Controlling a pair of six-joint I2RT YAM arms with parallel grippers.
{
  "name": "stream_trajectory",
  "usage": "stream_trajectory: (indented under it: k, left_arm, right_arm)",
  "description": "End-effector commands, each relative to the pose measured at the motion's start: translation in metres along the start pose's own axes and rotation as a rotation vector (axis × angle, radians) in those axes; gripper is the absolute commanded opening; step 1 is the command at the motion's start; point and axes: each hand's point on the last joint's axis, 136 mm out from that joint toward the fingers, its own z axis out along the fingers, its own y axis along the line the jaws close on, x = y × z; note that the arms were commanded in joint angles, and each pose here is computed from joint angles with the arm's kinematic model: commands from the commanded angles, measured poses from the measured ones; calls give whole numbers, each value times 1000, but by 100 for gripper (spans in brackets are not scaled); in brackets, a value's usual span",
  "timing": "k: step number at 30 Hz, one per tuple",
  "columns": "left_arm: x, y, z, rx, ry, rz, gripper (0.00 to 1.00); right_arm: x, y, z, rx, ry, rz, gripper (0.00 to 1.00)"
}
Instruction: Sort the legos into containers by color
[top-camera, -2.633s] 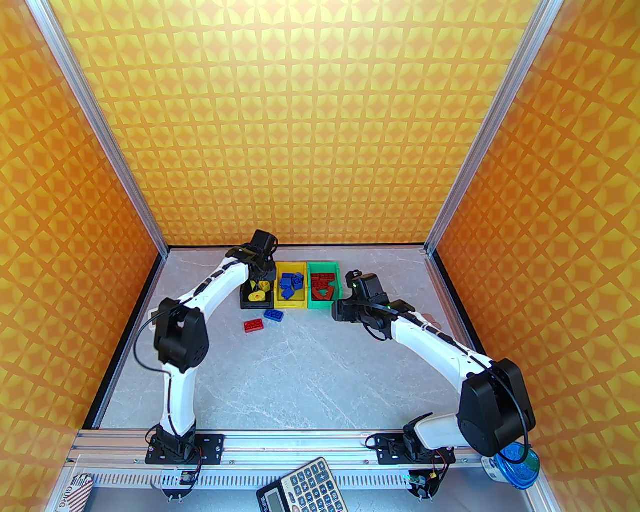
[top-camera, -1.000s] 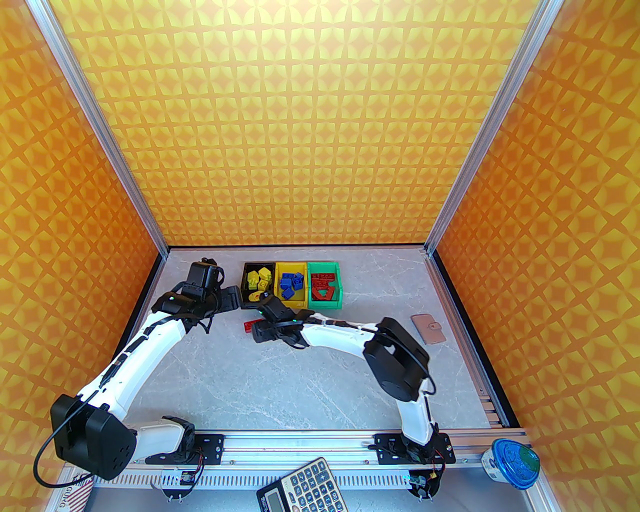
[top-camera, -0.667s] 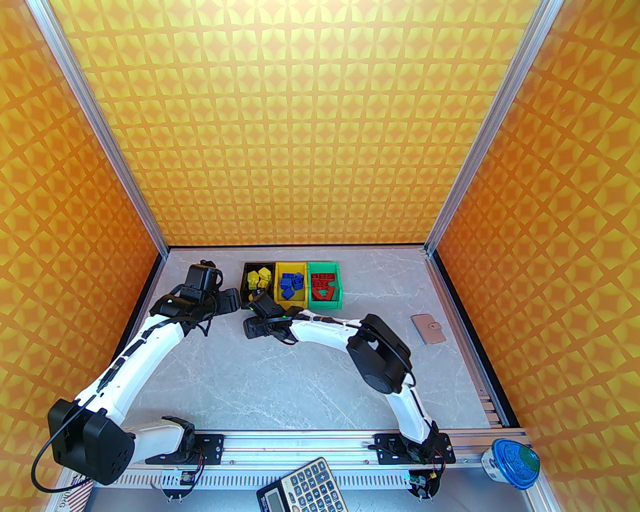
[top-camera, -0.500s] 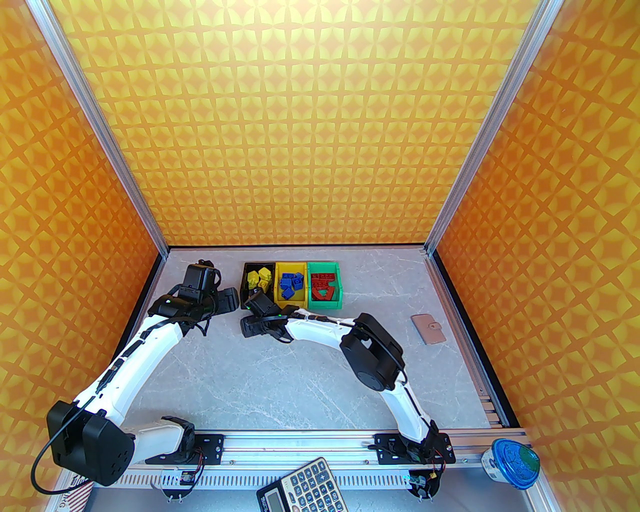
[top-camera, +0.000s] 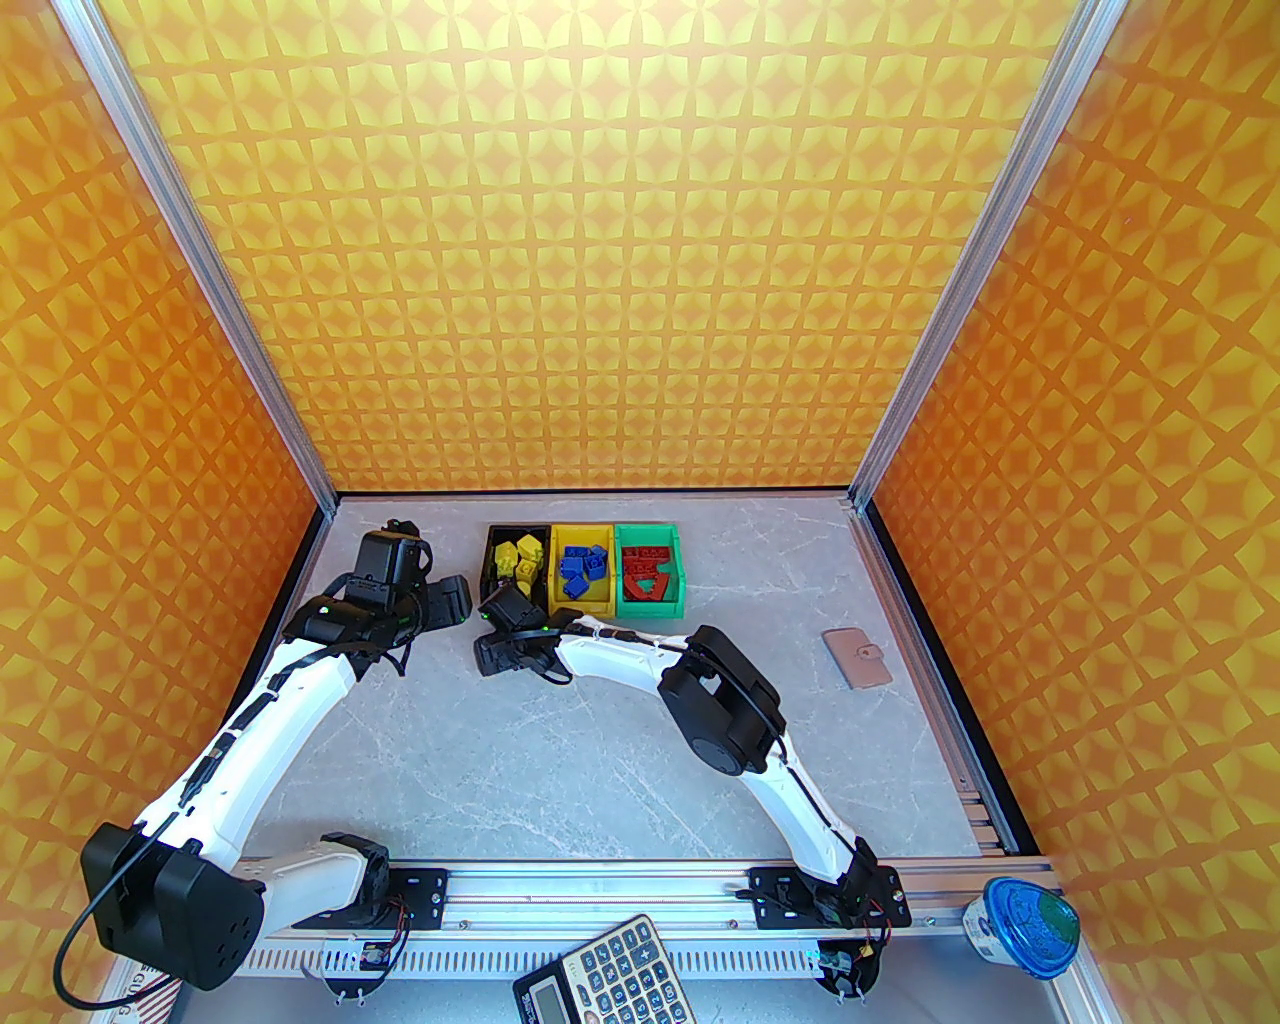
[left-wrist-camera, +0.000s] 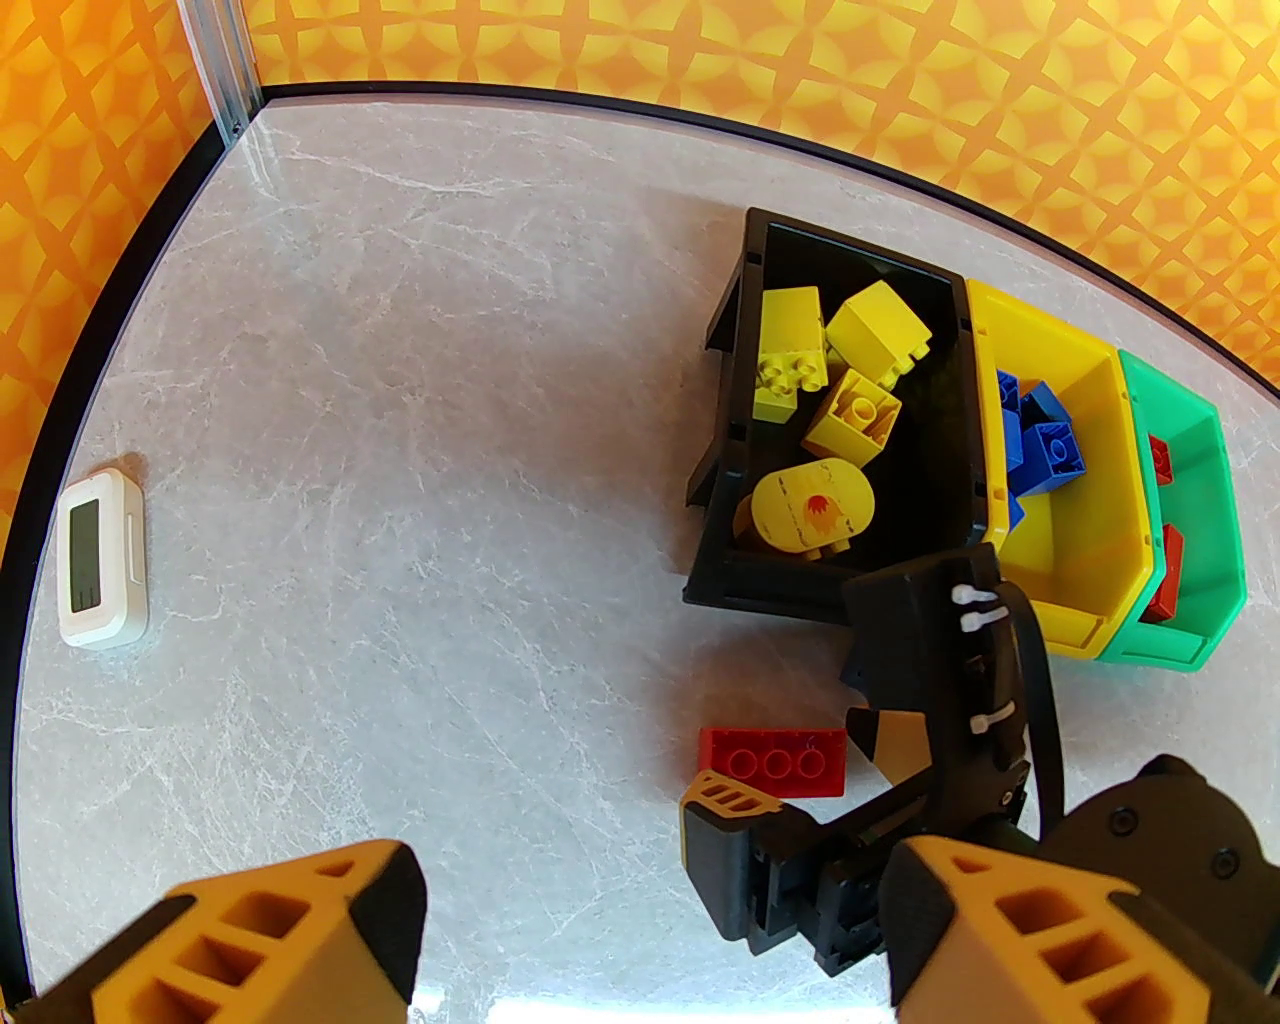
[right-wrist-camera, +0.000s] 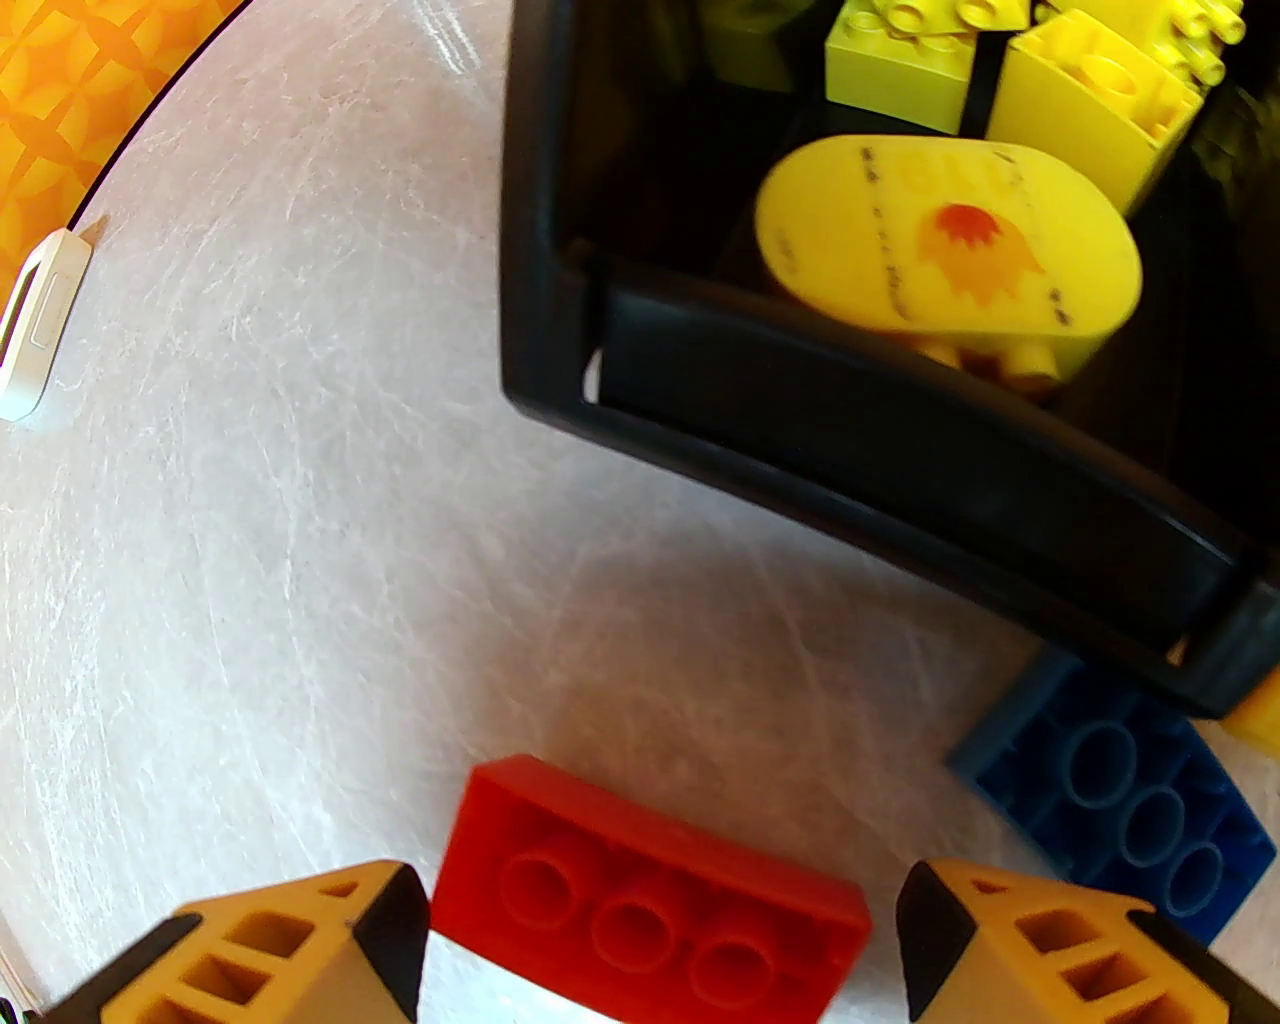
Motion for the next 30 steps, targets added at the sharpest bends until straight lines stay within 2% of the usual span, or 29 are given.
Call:
stream_trajectory:
  k: [1, 11, 21, 28, 30]
  left_arm:
    - [6, 5, -2, -4, 16, 16, 80]
    - [7, 7, -1, -7, 16, 11, 80]
    - [9, 6, 2, 3, 17, -5, 80]
    - [10, 4, 5, 12, 25, -18, 80]
    - [9, 3, 5, 17, 23, -21, 80]
  right_arm:
    - [8, 3, 9, 14, 30, -29, 82]
    - [15, 6, 14, 18, 55, -44, 80]
    - [49, -3, -2, 20, 115, -103, 77]
    - [58, -5, -10, 6, 133, -113, 61]
    - [56, -3, -14, -4, 127, -117, 53]
